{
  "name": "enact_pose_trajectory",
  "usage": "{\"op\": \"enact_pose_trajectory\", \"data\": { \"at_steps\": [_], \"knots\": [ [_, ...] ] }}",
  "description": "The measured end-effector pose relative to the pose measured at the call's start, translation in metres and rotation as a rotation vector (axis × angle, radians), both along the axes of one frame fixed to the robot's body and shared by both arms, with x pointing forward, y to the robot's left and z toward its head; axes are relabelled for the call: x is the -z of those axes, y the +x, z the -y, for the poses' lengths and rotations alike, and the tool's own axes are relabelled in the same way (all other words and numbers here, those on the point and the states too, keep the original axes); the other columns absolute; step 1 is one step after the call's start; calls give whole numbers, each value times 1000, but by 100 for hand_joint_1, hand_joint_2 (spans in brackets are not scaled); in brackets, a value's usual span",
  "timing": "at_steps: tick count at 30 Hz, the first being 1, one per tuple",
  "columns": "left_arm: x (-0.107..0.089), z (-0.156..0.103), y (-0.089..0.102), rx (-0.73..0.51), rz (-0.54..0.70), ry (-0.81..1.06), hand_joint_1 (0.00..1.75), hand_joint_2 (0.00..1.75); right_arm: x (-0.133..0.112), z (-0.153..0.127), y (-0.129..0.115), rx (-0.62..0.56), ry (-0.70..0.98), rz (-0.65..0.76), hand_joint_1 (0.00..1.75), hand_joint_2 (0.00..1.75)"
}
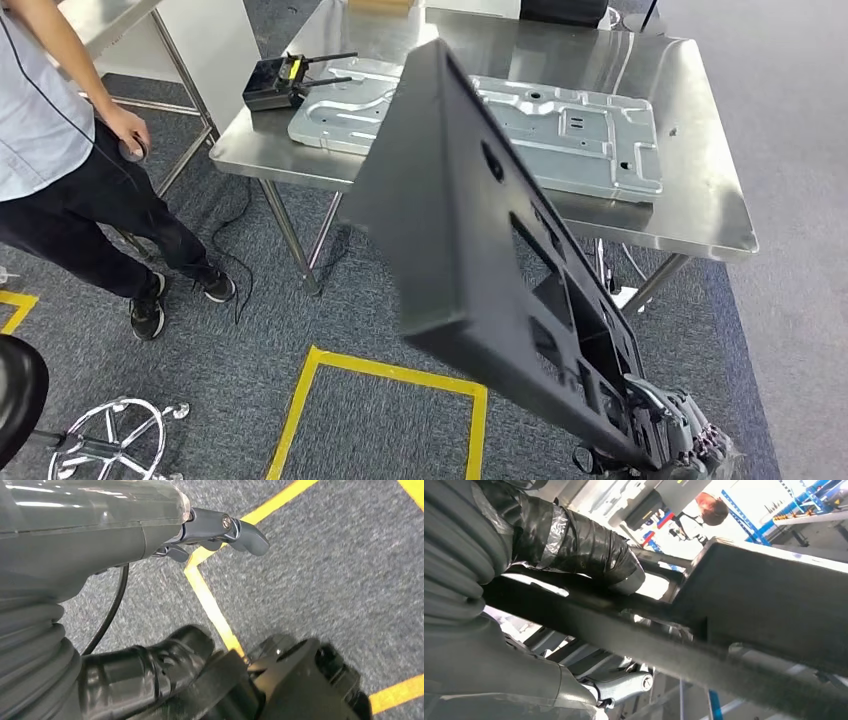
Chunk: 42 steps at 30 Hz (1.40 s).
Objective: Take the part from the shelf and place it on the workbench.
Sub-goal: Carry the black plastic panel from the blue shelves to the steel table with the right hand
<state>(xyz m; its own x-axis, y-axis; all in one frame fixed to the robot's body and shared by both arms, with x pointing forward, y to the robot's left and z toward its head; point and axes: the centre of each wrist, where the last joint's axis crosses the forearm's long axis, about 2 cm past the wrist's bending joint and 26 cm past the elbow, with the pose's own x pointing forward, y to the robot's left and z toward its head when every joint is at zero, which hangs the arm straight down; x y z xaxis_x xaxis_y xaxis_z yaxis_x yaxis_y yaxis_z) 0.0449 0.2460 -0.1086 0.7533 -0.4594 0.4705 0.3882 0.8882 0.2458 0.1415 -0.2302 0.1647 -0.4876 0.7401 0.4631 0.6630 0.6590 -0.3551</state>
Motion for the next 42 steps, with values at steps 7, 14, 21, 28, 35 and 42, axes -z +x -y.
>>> {"op": "enact_pose_trajectory", "data": {
  "at_steps": [7, 14, 21, 28, 35, 42],
  "knots": [
    [0, 0, -1, -8, -4, -1, 0, 175, 1, 0, -1, 1, 3, -5, 175, 175],
    [-1, 3, 2, -9, 1, -7, 0, 175, -2, 3, -1, 10, -2, 6, 175, 175],
    [-1, 3, 2, -8, 2, -7, 0, 175, -5, 7, 0, 26, -6, 20, 175, 175],
    [0, 4, 0, -8, -4, -10, 0, 175, -10, 12, 1, 50, -3, 40, 175, 175],
    [0, 4, 1, -7, -3, -10, 0, 175, -12, 26, 2, 99, -10, 54, 175, 175],
    [-1, 6, 2, -6, 1, -16, 0, 175, -15, 40, 3, 137, -30, 74, 175, 175]
  ]
}}
